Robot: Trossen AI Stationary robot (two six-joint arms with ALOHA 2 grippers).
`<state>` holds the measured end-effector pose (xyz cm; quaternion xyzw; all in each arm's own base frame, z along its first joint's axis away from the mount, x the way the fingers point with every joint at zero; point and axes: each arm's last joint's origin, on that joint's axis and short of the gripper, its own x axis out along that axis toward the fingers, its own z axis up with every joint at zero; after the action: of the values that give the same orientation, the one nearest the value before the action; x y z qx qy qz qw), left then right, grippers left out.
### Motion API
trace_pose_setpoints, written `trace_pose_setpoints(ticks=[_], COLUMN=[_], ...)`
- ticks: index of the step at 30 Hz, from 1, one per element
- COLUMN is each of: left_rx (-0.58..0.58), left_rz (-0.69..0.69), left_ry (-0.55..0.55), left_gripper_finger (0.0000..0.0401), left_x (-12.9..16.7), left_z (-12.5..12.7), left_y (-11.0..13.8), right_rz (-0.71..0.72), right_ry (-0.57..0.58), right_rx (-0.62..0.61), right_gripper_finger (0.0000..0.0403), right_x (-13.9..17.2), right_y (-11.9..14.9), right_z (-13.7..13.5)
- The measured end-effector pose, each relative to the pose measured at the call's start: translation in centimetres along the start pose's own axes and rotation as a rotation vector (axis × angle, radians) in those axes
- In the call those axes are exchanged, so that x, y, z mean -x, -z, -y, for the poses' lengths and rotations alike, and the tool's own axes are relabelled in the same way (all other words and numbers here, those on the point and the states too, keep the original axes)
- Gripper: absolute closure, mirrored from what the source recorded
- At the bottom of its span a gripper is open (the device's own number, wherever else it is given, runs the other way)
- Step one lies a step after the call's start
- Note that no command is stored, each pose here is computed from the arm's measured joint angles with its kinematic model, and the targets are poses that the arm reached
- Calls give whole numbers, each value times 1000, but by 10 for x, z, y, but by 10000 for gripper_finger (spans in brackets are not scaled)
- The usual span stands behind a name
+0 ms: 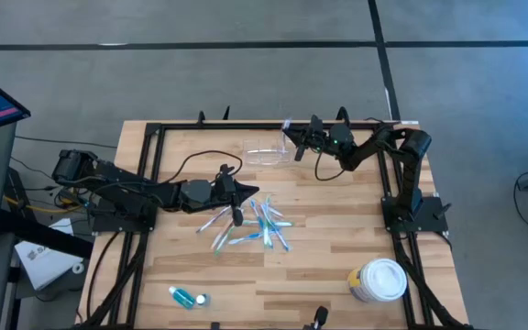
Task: Pick & Place toothbrushing station
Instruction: Put the violet toothbrush into the transparent organizer
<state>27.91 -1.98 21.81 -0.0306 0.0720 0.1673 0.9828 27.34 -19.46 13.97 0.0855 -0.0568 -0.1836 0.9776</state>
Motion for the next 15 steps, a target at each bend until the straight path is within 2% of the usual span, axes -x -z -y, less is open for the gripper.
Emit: trace_pose_setpoints(ticks=[5,15], left_rx=[0,0], left_rz=[0,0], left_ry=[0,0], left_gripper_finger=[399,399], left_x=[0,0], left_z=[0,0], left_y=[0,0], right_rz=[-29,-30], right_ry=[1,0], right_rx=[-8,-11], right_gripper_finger=[354,351], right_x=[0,0], right_y=[3,3], right_z=[-1,-1])
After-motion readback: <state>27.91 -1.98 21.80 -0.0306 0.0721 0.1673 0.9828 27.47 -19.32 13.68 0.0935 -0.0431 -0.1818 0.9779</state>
